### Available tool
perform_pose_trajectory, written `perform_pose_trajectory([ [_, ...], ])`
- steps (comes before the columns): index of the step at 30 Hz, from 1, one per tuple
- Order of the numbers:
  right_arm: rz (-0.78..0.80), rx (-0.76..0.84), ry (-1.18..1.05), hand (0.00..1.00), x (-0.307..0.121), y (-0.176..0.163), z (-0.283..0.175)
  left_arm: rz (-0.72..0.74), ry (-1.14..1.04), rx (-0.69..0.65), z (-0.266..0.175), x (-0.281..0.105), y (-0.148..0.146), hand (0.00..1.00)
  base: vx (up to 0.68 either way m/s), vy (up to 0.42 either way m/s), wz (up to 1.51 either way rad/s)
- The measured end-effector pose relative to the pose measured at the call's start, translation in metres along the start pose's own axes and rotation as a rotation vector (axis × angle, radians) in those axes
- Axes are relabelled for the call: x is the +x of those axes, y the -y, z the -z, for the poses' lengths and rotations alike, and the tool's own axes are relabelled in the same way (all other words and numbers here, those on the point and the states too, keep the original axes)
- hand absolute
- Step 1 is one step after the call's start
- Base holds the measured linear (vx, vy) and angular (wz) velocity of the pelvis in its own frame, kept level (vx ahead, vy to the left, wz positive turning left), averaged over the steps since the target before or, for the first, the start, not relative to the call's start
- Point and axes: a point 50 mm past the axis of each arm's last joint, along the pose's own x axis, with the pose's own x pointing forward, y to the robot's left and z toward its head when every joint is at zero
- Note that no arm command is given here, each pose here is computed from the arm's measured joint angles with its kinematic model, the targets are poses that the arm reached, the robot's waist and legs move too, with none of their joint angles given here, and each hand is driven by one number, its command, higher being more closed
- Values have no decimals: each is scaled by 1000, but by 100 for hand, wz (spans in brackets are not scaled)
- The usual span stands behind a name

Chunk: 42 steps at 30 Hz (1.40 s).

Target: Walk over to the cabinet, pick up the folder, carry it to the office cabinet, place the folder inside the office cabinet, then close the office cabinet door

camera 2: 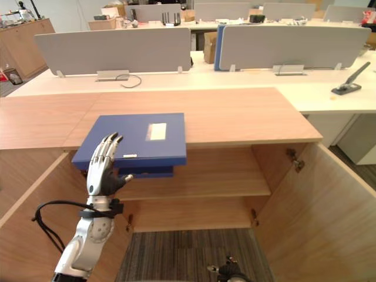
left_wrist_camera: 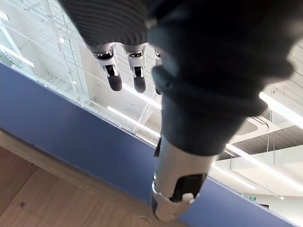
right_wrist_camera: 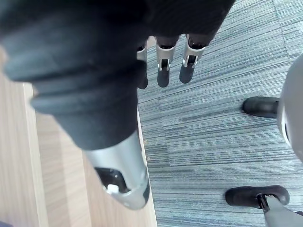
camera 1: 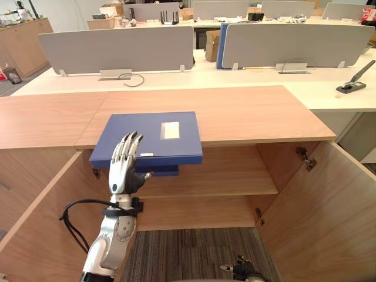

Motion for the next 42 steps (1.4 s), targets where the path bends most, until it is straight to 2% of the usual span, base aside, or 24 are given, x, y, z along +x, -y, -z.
perform_pose_trajectory([
  [9,1,-2,6,0,0,0,-2,19,59,140,10,12,-1,0,9,8,-5],
  [20,20,-88,21,0,1,10,-3,33,148,273,16,24,-10,0,-27,23,-3],
  [30,38,-82,4,0,0,17,4,67,69,301,34,20,-5,0,-7,6,0],
  [40,46,-63,-1,0,0,19,5,-5,-130,273,57,15,-18,0,0,0,0],
  [41,50,-53,-4,0,0,20,5,-5,-139,272,58,14,-17,100,0,0,-3],
  [42,52,-52,-5,0,0,20,5,1,-148,275,60,13,-16,100,0,0,-5],
])
